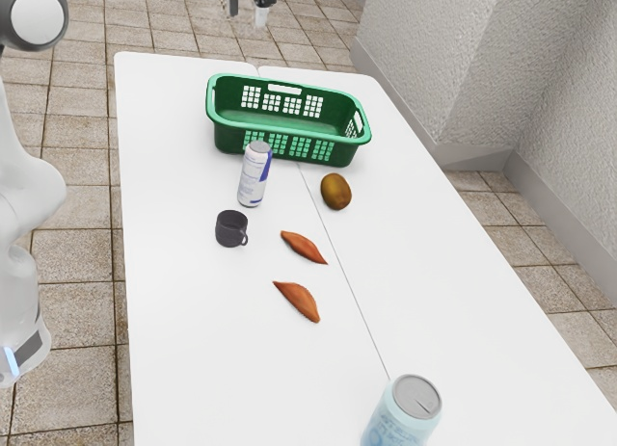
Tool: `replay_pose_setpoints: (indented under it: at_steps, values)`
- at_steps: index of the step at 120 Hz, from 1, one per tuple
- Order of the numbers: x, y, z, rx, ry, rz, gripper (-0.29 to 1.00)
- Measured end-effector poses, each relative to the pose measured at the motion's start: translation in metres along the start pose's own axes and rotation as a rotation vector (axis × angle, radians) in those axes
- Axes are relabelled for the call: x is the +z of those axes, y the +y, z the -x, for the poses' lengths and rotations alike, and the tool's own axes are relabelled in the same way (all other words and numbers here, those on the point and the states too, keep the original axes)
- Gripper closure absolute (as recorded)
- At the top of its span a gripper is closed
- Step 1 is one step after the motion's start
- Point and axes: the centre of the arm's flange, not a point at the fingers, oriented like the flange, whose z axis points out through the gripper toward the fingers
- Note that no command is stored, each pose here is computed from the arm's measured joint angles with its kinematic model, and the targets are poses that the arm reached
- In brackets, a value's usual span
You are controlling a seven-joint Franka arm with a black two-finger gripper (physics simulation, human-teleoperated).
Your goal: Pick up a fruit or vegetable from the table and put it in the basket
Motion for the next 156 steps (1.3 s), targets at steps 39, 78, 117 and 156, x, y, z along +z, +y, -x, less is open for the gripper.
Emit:
replay_pose_setpoints:
  at_steps: [39, 78, 117, 156]
  values:
    - [-0.068, 0.042, -0.020, 0.129, 0.321, -0.114, 0.02]
    - [0.123, 0.171, -0.126, 0.306, 0.036, -0.214, 0.03]
    - [0.232, 0.223, -0.140, 0.457, -0.088, -0.100, 0.02]
    - [0.302, 0.194, -0.126, 0.431, -0.279, -0.040, 0.02]
